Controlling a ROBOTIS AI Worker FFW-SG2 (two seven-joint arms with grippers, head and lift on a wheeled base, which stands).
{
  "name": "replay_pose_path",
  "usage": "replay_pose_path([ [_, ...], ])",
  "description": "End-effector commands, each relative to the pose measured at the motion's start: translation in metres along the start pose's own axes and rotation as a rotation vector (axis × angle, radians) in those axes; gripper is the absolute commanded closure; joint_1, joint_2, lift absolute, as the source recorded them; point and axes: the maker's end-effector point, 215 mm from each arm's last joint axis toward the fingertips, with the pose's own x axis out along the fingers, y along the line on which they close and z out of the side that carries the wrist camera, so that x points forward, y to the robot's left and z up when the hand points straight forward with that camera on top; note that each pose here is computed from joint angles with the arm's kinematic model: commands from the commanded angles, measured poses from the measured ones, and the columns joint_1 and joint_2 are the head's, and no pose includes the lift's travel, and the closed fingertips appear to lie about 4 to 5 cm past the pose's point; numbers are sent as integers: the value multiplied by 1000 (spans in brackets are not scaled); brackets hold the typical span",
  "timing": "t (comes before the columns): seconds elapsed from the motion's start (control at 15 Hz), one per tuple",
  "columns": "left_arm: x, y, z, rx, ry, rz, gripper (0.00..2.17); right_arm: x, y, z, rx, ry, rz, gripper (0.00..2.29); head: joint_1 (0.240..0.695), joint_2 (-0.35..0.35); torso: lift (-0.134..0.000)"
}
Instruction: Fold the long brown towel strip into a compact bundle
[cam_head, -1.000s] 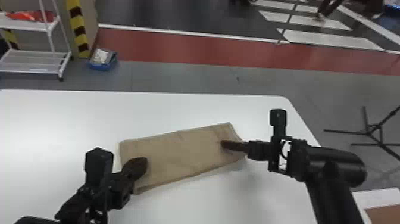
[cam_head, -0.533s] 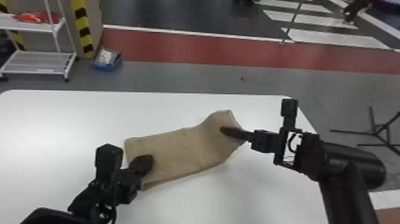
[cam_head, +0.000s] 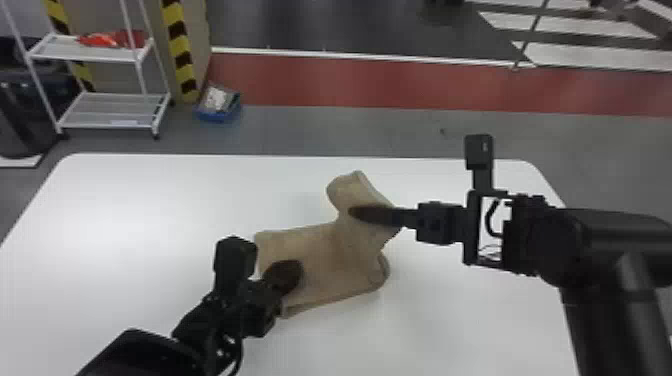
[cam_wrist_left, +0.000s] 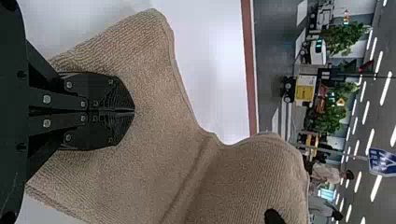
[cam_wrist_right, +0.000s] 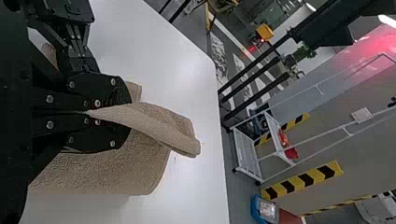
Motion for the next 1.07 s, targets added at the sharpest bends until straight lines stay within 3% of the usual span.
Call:
replay_pose_path([
  [0.0,-3,3,1,-6,4,3,2017,15,10,-1,-19,18,5,1534,695,-98,-107],
  [0.2,-18,10,38,-37,-75,-8,2013,7,-4,12,-20,-7,-33,1534,695,-69,-107],
  [0.4,-29,13,51,-45,-77,-22,2013,-6,-18,26,-14,-31,-63,1534,695,-77,-107],
  [0.53,-30,10,45,-45,-58,-46,2013,-6,-25,30,-8,-28,-77,1534,695,-89,-107],
  [0.73,-29,28,22,-48,-15,-22,2013,-3,-22,31,-11,-22,-73,1534,695,-94,-107],
  [0.87,-28,43,12,-51,4,-3,2013,2,-21,37,-17,-19,-71,1534,695,-75,-107],
  [1.0,-26,49,8,-56,2,-3,2013,14,-10,27,-29,14,-49,1534,695,-58,-107],
])
